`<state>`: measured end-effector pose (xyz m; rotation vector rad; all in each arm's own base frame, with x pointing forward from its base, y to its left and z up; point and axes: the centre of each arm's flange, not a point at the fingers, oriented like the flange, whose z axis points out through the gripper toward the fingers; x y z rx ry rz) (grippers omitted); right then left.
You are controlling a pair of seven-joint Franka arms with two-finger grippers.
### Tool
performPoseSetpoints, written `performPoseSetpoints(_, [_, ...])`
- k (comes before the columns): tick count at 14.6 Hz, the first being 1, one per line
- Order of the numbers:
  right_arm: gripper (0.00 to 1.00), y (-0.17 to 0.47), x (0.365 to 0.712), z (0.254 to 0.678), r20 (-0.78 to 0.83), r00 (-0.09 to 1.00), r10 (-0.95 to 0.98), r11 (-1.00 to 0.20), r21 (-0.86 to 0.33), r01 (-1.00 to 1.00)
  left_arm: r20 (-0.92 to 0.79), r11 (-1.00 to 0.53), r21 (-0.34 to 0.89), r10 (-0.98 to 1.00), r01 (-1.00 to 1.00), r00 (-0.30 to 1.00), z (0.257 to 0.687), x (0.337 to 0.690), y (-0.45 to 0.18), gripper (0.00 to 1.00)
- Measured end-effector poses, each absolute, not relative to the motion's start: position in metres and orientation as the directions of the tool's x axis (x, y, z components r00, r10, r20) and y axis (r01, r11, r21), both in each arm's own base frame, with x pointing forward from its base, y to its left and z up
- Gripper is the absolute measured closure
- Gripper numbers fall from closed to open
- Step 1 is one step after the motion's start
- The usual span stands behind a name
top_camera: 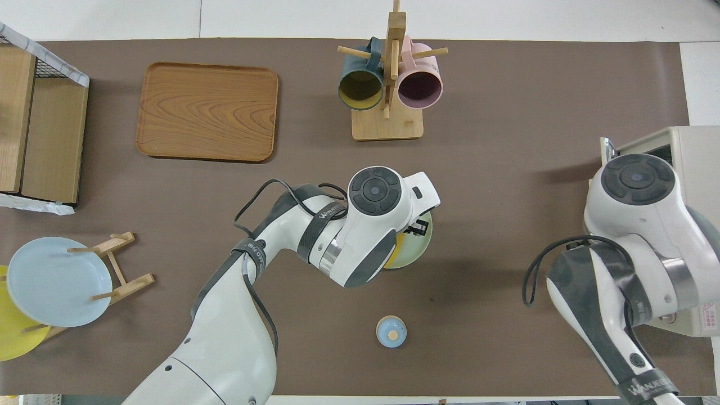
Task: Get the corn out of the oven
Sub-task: 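Grasp the yellow corn with the left gripper while the right gripper withdraws, then lift the corn and carry it to the wooden tray with the left gripper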
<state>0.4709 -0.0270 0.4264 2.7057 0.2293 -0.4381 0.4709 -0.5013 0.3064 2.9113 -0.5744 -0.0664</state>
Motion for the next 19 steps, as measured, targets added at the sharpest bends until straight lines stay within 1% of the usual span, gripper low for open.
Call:
performPoseSetpoints(2, [0.99,-0.061,0.468,0.439,-0.329,0.938,0.107,-0.912,0.344,0.224,-0.025,-0.922,0.17,-0.356,-0.347,0.934,0.317,0.485,-0.486,0.44])
performPoseSetpoints(3, [0.99,-0.073,0.468,0.441,-0.328,0.938,0.113,-0.913,0.338,0.228,-0.023,-0.929,0.172,-0.338,-0.329,0.941,0.332,0.495,-0.475,0.44])
performPoseSetpoints(7, [0.99,-0.074,0.468,0.442,-0.33,0.936,0.124,-0.913,0.331,0.238,-0.018,-0.956,0.174,-0.241,-0.234,0.97,0.402,0.534,-0.407,0.44])
performPoseSetpoints(9, [0.99,-0.072,0.47,0.449,-0.327,0.937,0.119,-0.916,0.328,0.231,-0.006,-0.972,0.165,-0.172,-0.169,0.985,0.417,0.562,-0.36,0.44])
performPoseSetpoints(12, [0.99,-0.053,0.485,0.492,-0.259,0.959,0.119,-0.944,0.27,0.19,0.019,-0.99,0.103,-0.094,-0.095,0.995,0.415,0.609,-0.276,0.44])
performPoseSetpoints(14, [0.99,-0.019,0.494,0.525,-0.22,0.963,0.156,-0.955,0.215,0.204,0.014,-0.992,0.095,-0.078,-0.079,0.997,0.411,0.639,-0.222,0.44])
performPoseSetpoints(15, [0.99,-0.001,0.5,0.54,-0.206,0.963,0.177,-0.959,0.183,0.215,0.013,-0.993,0.096,-0.064,-0.065,0.998,0.408,0.655,-0.205,0.44])
performPoseSetpoints(17, [0.83,0.024,0.514,0.56,-0.171,0.964,0.203,-0.966,0.123,0.226,0.025,-0.994,0.103,-0.034,-0.036,0.999,0.397,0.69,-0.188,0.44])
performPoseSetpoints(18, [0.82,0.03,0.521,0.564,-0.155,0.965,0.211,-0.969,0.094,0.227,0.033,-0.994,0.107,-0.019,-0.022,0.999,0.39,0.705,-0.181,0.44])
performPoseSetpoints(19, [0.78,0.038,0.527,0.566,-0.147,0.964,0.22,-0.97,0.074,0.233,0.038,-0.994,0.111,-0.005,-0.009,0.999,0.382,0.717,-0.173,0.44])
